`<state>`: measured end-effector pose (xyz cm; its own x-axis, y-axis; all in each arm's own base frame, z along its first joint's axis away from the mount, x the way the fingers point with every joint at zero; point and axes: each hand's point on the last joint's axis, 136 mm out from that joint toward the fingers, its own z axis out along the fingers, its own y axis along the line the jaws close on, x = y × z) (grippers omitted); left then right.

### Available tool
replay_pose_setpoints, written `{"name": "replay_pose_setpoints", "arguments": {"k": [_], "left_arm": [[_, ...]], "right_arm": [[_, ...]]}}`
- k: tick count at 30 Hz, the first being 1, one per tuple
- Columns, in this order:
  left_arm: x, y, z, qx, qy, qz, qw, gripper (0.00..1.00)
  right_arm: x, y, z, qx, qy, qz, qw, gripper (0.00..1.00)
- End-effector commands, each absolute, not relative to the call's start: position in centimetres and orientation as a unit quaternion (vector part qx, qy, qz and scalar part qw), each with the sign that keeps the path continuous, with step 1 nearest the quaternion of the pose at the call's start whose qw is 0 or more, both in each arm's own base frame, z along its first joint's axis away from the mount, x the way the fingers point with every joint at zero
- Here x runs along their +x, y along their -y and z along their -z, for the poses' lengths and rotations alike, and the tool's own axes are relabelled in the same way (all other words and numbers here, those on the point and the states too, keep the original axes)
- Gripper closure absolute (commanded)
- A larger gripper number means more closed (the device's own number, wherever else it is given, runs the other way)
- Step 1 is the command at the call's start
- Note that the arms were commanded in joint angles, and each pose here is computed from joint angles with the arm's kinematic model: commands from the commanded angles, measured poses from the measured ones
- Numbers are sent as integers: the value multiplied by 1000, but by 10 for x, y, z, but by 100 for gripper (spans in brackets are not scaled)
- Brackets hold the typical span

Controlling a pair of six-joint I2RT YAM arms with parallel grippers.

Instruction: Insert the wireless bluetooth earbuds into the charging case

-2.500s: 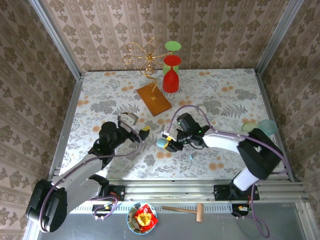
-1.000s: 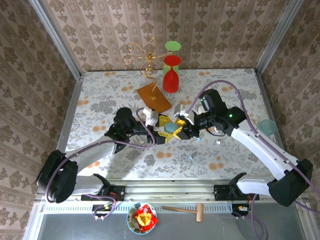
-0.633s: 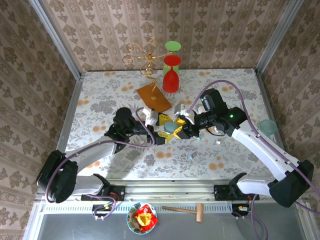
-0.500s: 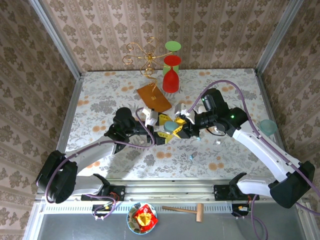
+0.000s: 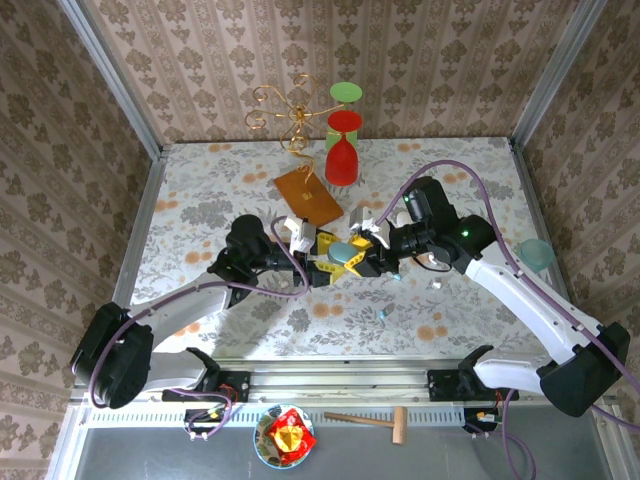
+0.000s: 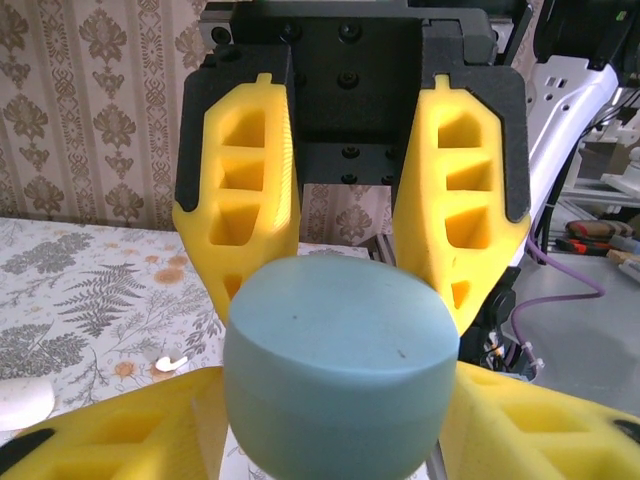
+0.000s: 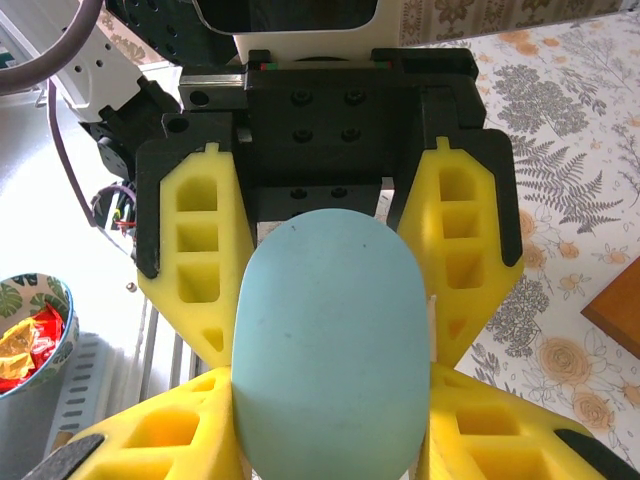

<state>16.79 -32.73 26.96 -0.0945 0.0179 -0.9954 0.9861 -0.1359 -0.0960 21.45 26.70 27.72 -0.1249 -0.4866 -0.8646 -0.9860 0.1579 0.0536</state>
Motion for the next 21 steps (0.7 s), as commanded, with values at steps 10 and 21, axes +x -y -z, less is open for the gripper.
{"name": "replay_pose_setpoints", "arguments": {"k": [10, 21], "left_arm": [[164, 326, -286, 522, -465, 551, 455, 38], [162, 327, -284, 526, -462, 557, 447, 53]], "right_arm": [[206, -263, -274, -563, -665, -343, 350, 80], [205, -264, -276, -561, -662, -350, 352, 80]]}}
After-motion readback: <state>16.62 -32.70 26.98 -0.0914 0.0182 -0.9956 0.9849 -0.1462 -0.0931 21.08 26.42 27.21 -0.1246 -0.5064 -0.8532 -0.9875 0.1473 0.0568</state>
